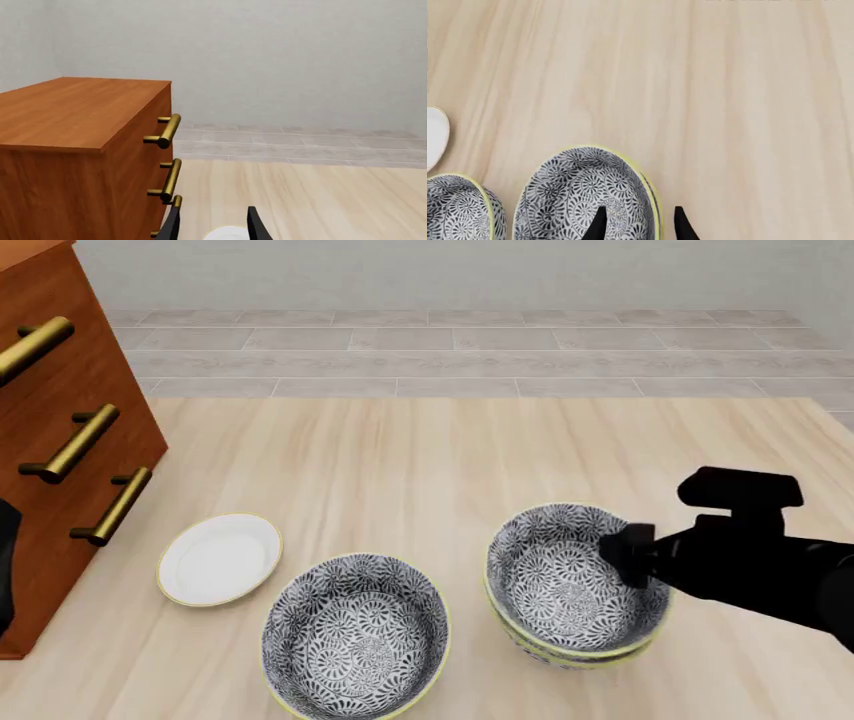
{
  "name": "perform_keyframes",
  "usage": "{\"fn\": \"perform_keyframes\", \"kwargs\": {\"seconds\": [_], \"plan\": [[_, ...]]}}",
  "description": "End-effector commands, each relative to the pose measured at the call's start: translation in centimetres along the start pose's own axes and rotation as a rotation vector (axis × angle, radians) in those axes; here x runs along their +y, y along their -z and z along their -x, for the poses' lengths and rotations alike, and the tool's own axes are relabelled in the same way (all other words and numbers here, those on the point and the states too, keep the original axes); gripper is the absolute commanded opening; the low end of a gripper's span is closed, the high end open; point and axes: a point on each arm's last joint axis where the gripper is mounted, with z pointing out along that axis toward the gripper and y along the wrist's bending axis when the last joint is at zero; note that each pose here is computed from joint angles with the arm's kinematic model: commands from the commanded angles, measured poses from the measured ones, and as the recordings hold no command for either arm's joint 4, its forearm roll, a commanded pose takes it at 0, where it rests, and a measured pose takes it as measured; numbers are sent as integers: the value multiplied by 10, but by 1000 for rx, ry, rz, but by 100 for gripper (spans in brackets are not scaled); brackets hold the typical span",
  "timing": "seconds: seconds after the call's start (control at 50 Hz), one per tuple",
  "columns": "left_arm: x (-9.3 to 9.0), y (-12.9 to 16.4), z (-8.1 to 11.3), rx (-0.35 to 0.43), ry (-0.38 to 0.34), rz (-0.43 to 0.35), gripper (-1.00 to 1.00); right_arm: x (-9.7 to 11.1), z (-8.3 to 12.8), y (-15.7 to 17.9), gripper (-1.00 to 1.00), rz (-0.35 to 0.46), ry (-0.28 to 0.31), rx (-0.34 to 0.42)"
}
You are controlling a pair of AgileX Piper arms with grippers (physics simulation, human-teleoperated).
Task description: Stack the bowl at the front on the bowl in the middle.
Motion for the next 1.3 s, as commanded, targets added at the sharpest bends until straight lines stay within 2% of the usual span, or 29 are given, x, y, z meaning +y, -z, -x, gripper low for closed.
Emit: {"fn": "perform_keyframes", "kwargs": {"seconds": [0.02, 0.3, 0.46, 0.48, 0.78, 0.94, 1.3], "plan": [[0, 0, 1, -4, 25, 8, 100, 2, 4, 3, 100, 5, 8, -2], [0, 0, 2, -10, 29, 6, 100, 4, 13, 15, 100, 12, 29, -33], [0, 0, 2, -9, 30, 5, 100, 4, 32, 43, 100, 9, 58, -113], [0, 0, 2, -9, 31, 5, 100, 3, 37, 51, 100, 3, 81, -142], [0, 0, 4, -13, 32, -1, 100, 9, 56, 90, 100, 22, 71, -230], [0, 1, 9, -23, 30, 2, 100, 12, 70, 120, 100, 25, 80, -300], [0, 2, 18, -42, 31, 4, 100, 15, 83, 173, 100, 28, 110, -421]]}}
